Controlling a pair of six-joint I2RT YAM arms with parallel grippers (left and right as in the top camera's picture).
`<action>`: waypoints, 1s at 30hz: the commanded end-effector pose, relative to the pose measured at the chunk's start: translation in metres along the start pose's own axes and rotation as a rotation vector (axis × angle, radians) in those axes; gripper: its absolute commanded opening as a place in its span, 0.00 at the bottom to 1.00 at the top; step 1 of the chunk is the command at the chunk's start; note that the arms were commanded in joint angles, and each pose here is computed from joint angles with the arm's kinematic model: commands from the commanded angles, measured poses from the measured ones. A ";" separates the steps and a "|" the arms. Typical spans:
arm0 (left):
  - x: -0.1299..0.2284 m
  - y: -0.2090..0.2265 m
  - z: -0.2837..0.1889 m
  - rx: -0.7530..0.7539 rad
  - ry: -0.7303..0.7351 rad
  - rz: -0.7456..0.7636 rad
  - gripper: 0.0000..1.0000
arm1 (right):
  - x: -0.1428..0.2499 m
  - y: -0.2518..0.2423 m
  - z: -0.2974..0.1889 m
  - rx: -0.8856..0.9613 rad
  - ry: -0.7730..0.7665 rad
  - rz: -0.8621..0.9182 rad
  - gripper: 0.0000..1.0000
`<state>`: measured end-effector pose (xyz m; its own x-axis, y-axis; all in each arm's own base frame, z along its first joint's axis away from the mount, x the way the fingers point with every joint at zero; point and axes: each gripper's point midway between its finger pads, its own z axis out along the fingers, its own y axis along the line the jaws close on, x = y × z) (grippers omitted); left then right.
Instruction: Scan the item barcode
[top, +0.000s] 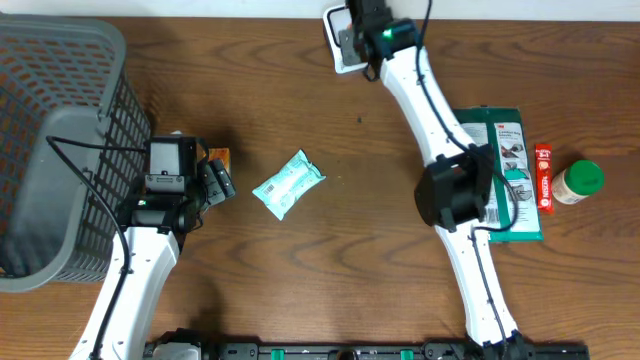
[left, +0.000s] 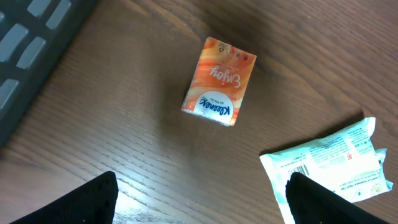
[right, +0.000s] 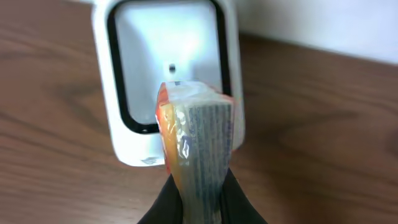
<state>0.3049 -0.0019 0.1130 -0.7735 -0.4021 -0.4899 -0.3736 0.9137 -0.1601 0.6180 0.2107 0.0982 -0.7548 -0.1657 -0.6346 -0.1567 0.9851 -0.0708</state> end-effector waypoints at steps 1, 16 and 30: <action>-0.010 -0.002 -0.005 0.000 -0.028 0.000 0.87 | -0.006 -0.002 0.010 0.063 -0.048 -0.030 0.01; -0.010 -0.002 -0.005 0.000 -0.028 0.000 0.87 | -0.034 0.002 0.001 0.064 -0.156 -0.018 0.01; -0.010 -0.002 -0.005 0.000 -0.028 0.000 0.88 | -0.067 -0.012 -0.165 -0.046 -0.152 -0.022 0.01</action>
<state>0.3049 -0.0019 0.1131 -0.7734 -0.4021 -0.4901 -0.3735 0.9137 -0.1602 0.5975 0.2074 0.1384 -0.7551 -0.2080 -0.6217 -0.1864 0.9773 -0.1006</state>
